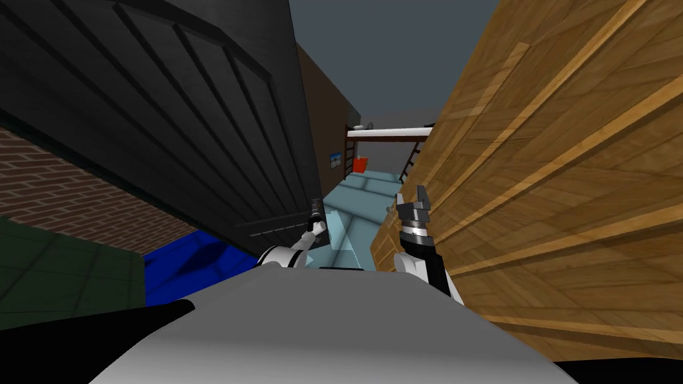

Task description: Push the door open

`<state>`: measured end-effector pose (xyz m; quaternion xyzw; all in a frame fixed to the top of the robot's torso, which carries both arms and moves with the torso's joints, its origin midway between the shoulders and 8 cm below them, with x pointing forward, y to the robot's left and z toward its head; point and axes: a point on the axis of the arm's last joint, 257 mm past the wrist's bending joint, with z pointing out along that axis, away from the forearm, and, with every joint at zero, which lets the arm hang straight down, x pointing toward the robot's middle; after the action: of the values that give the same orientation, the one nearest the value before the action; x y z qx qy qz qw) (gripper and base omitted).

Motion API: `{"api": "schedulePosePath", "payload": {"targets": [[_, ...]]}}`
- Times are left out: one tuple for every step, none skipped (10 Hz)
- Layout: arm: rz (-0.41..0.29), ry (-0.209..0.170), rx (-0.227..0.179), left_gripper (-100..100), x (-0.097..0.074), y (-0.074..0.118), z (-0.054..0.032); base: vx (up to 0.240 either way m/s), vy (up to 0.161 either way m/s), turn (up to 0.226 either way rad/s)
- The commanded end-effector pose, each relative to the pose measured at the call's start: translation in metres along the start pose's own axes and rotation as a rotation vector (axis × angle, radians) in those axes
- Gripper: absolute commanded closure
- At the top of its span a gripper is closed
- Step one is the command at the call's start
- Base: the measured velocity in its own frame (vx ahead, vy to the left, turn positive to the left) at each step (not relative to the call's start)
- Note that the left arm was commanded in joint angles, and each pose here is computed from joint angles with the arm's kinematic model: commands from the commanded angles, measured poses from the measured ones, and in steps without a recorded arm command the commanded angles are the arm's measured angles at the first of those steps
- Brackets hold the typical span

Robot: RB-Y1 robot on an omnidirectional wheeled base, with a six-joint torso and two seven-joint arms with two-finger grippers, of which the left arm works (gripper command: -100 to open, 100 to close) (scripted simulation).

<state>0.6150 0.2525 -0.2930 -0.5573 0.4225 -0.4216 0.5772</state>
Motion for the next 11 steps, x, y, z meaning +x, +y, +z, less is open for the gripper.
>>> {"api": "schedulePosePath", "payload": {"targets": [[0.001, -0.001, 0.001, 100, -0.001, 0.000, 0.0003, -0.011, 0.000, 0.007], [0.001, -0.001, 0.001, 100, -0.001, 0.000, 0.0003, -0.039, -0.002, -0.005], [0.001, -0.001, 0.001, 100, -0.001, 0.000, 0.0003, -0.033, -0.001, -0.009], [0.001, -0.001, 0.001, 100, -0.001, 0.000, 0.0003, -0.016, 0.000, -0.005], [0.001, -0.001, 0.001, 100, -0.001, 0.000, 0.0003, -0.006, 0.000, 0.001], [0.001, -0.001, 0.001, 100, -0.001, 0.000, 0.0003, 0.000, 0.000, 0.000], [0.025, -0.047, 0.008, 100, -0.027, -0.002, 0.0068, 0.133, -0.010, 0.010], [0.025, -0.047, 0.008, 100, -0.027, -0.002, 0.0068, 0.149, -0.021, 0.030], [0.025, -0.047, 0.008, 100, -0.027, -0.002, 0.0068, 0.089, 0.007, 0.007], [0.034, -0.083, 0.015, 100, -0.043, -0.006, 0.0102, 0.159, 0.021, 0.000], [0.035, -0.092, 0.015, 100, -0.046, -0.006, 0.0107, 0.175, 0.012, 0.053]]}}
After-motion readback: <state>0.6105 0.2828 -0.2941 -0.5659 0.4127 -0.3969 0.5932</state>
